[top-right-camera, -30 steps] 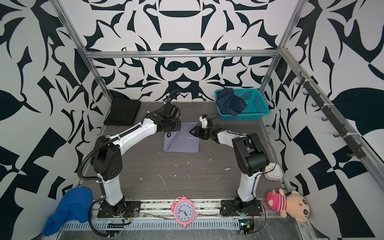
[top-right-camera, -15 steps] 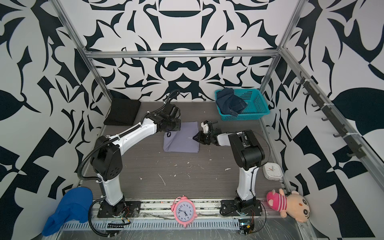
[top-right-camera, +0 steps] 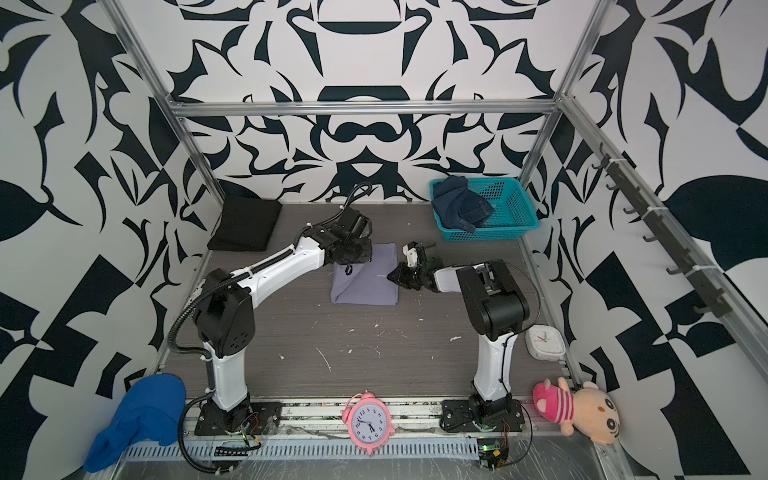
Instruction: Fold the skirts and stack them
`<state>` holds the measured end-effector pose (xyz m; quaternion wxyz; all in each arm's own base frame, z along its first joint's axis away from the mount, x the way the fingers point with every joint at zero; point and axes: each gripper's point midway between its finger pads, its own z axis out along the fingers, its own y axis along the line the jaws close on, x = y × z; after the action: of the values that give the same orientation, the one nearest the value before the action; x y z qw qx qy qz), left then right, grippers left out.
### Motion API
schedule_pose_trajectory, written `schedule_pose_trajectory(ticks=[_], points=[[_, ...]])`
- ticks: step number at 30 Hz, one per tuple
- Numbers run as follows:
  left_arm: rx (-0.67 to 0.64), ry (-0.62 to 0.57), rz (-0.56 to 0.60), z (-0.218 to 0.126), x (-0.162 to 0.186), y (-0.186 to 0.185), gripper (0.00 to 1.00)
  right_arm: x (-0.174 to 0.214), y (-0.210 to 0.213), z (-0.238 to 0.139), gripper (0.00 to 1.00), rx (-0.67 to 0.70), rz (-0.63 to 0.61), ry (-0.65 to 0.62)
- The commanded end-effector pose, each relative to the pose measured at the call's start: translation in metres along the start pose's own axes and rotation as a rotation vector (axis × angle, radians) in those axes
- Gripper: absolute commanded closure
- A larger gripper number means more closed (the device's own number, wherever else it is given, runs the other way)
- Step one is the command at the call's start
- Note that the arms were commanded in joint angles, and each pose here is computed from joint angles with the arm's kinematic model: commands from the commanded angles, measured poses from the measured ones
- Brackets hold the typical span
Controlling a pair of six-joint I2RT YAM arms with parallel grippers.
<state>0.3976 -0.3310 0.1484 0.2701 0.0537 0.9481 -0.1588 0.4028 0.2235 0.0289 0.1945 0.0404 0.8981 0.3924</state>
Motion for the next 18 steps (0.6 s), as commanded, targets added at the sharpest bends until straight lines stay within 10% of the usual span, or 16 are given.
schedule_pose_trajectory(ticks=[1, 14, 18], points=[[0.034, -0.003, -0.038, 0.002, -0.005, -0.017, 1.00, 0.009, -0.018, 0.006, 0.83, 0.058, 0.023, 0.016], [0.064, 0.072, -0.046, 0.029, 0.016, -0.030, 0.99, 0.009, -0.017, 0.006, 0.83, 0.054, 0.017, 0.019], [0.082, 0.073, -0.042, 0.028, 0.016, -0.039, 0.76, 0.009, -0.017, 0.005, 0.83, 0.053, 0.017, 0.019]])
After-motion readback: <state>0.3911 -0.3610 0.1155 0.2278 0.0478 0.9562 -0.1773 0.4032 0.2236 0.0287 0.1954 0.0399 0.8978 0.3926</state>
